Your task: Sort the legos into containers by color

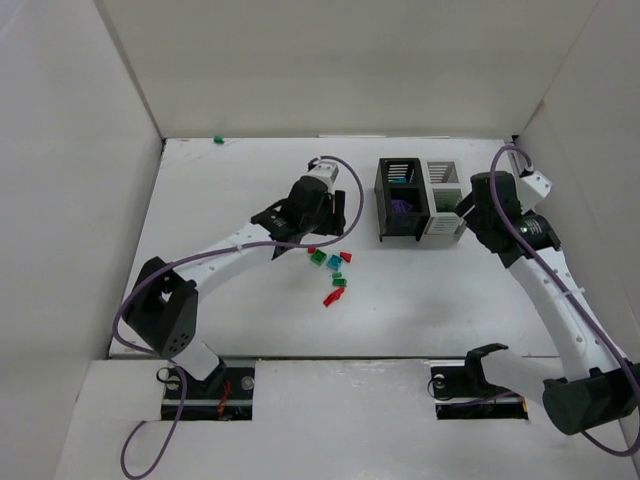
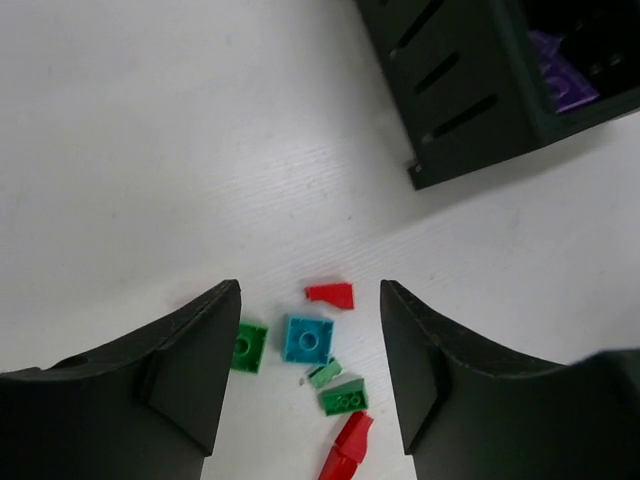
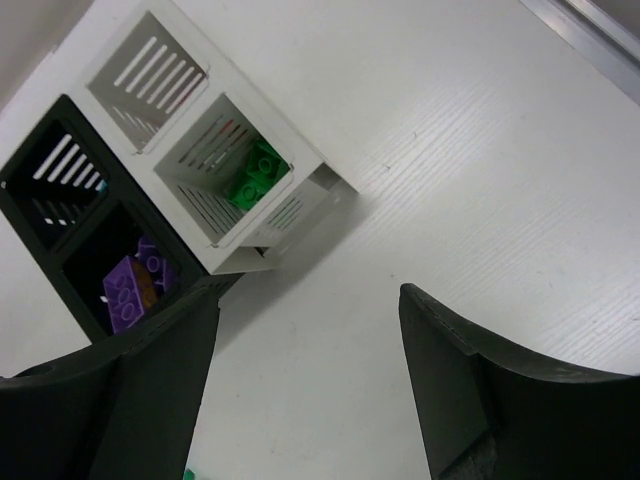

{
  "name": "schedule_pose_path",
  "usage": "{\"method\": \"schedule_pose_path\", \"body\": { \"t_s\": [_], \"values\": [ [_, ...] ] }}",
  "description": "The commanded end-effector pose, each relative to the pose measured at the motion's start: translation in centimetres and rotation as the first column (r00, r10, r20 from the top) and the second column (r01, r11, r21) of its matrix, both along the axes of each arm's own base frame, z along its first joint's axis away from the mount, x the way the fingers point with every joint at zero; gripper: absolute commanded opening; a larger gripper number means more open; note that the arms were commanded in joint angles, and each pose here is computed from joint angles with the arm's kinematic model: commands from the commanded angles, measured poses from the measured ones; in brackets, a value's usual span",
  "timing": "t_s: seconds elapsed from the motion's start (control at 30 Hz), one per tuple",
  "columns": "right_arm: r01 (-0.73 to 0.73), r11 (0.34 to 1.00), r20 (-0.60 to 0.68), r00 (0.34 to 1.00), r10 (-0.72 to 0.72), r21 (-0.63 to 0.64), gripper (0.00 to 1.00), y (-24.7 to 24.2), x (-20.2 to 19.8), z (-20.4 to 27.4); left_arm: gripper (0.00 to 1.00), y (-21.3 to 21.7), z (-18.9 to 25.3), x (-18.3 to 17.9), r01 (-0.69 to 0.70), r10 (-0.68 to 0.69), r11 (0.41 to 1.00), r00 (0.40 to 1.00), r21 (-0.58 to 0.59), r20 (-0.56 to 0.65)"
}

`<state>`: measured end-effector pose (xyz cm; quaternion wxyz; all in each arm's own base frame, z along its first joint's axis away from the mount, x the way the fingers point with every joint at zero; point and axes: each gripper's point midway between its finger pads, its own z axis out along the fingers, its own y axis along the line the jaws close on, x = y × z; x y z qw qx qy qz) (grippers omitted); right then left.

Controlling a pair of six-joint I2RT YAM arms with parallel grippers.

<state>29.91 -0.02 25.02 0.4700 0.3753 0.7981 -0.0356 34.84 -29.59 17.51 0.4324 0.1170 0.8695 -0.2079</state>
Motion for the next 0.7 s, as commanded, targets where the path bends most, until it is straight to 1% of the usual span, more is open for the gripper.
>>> {"method": "schedule_pose_path", "body": {
  "t_s": [0.0, 0.03, 0.07, 0.1, 0.17, 0.2, 0.23, 0.33, 0.37, 0.47, 0.53, 0.63, 0.67],
  "values": [
    [-0.018, 1.0, -0.039, 0.999, 0.018, 0.003, 0.78, 0.3, -0.2, -1.2, 0.55, 2.1, -3.0, -1.6, -0.049, 0.052, 0.998, 0.997, 0.048, -0.06],
    [-0.023, 1.0, -0.064, 0.998, 0.023, -0.008, 0.78, 0.3, -0.2, -1.9, 0.55, 2.5, -3.2, -2.1, -0.049, 0.052, 0.998, 0.997, 0.051, -0.064],
    [-0.03, 1.0, -0.066, 0.997, 0.029, -0.002, 0.78, 0.4, -0.2, -1.9, 0.58, 2.7, -3.6, -2.5, -0.055, 0.058, 0.997, 0.996, 0.046, -0.071],
    [-0.044, 0.999, -0.074, 0.996, 0.043, 0.0, 0.78, 0.7, 0.1, -2.2, 0.64, 3.6, -5.1, -3.2, -0.061, 0.068, 0.995, 0.993, 0.075, -0.093],
    [-0.056, 0.998, -0.092, 0.994, 0.056, -0.004, 0.78, 0.9, 0.2, -2.6, 0.64, 4.4, -6.0, -3.6, -0.076, 0.085, 0.994, 0.99, 0.079, -0.109],
    [-0.057, 0.998, -0.104, 0.993, 0.056, -0.006, 0.78, 0.9, 0.3, -2.9, 0.64, 5.0, -7.4, -4.3, -0.074, 0.087, 0.992, 0.987, 0.102, -0.132],
    [-0.057, 0.998, -0.104, 0.993, 0.056, -0.006, 0.78, 0.9, 0.3, -2.9, 0.61, 5.0, -7.8, -4.5, -0.081, 0.094, 0.992, 0.986, 0.097, -0.138],
    [-0.076, 0.997, -0.121, 0.99, 0.075, 0.001, 0.78, 1.3, 0.7, -3.7, 0.59, 5.7, -9.5, -4.4, -0.099, 0.119, 0.987, 0.979, 0.125, -0.165],
    [-0.076, 0.997, -0.121, 0.99, 0.075, 0.001, 0.78, 1.3, 0.7, -3.7, 0.57, 5.4, -10.2, -4.5, -0.089, 0.111, 0.988, 0.978, 0.126, -0.178],
    [-0.076, 0.997, -0.13, 0.989, 0.075, -0.001, 0.78, 1.3, 0.8, -3.9, 0.57, 5.3, -10.8, -4.3, -0.088, 0.112, 0.987, 0.976, 0.133, -0.185],
    [-0.076, 0.997, -0.13, 0.989, 0.075, -0.001, 0.78, 1.3, 0.8, -3.9, 0.57, 5.0, -11.6, -4.3, -0.062, 0.089, 0.988, 0.978, 0.142, -0.19],
    [-0.067, 0.998, -0.13, 0.989, 0.066, -0.001, 0.78, 1.1, 0.8, -3.9, 0.56, 4.6, -12.4, -4.1, -0.043, 0.073, 0.988, 0.976, 0.152, -0.204],
    [-0.061, 0.998, -0.138, 0.989, 0.059, -0.01, 0.78, 0.9, 0.9, -4.2, 0.54, 4.4, -12.5, -3.9, -0.042, 0.074, 0.987, 0.976, 0.153, -0.205]
  ]
}}
